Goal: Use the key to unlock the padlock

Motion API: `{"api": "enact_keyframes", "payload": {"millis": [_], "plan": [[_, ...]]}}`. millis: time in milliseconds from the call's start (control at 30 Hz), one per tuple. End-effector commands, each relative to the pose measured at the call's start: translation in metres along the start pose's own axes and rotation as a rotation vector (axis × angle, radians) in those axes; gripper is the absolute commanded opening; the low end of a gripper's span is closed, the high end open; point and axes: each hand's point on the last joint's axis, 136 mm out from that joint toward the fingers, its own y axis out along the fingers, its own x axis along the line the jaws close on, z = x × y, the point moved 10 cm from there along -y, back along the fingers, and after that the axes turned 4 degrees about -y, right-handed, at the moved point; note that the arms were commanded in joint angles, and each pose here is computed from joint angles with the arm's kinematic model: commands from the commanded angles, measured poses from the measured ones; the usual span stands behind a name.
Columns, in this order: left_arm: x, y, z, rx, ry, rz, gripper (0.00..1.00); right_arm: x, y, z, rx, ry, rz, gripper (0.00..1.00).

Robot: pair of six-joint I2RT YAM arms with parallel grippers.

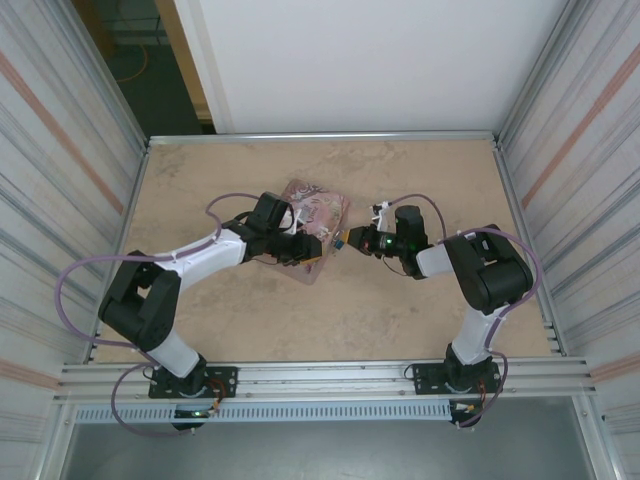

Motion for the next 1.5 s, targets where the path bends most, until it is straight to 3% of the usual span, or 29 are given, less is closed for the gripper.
{"api": "enact_keyframes", "payload": {"millis": [0, 567, 967, 1200, 1467], "plan": [[0.016, -0.004, 0.010, 0.013, -0.043, -0.077, 0.28, 0.009, 0.000, -0.008, -0.031, -0.052, 0.011, 0.00], [0.045, -0.030, -0.019, -0.076, -0.105, -0.080, 0.31, 0.026, -0.039, -0.011, -0.018, -0.138, 0.125, 0.00], [0.030, -0.046, -0.035, -0.141, -0.050, -0.046, 0.36, 0.048, -0.059, -0.004, 0.008, -0.184, 0.156, 0.00], [0.015, -0.067, -0.031, -0.211, 0.003, -0.039, 0.41, 0.062, -0.073, 0.007, 0.054, -0.214, 0.194, 0.00], [0.013, -0.099, -0.011, -0.350, 0.073, -0.131, 0.49, 0.079, -0.088, 0.025, 0.090, -0.246, 0.244, 0.00]]}}
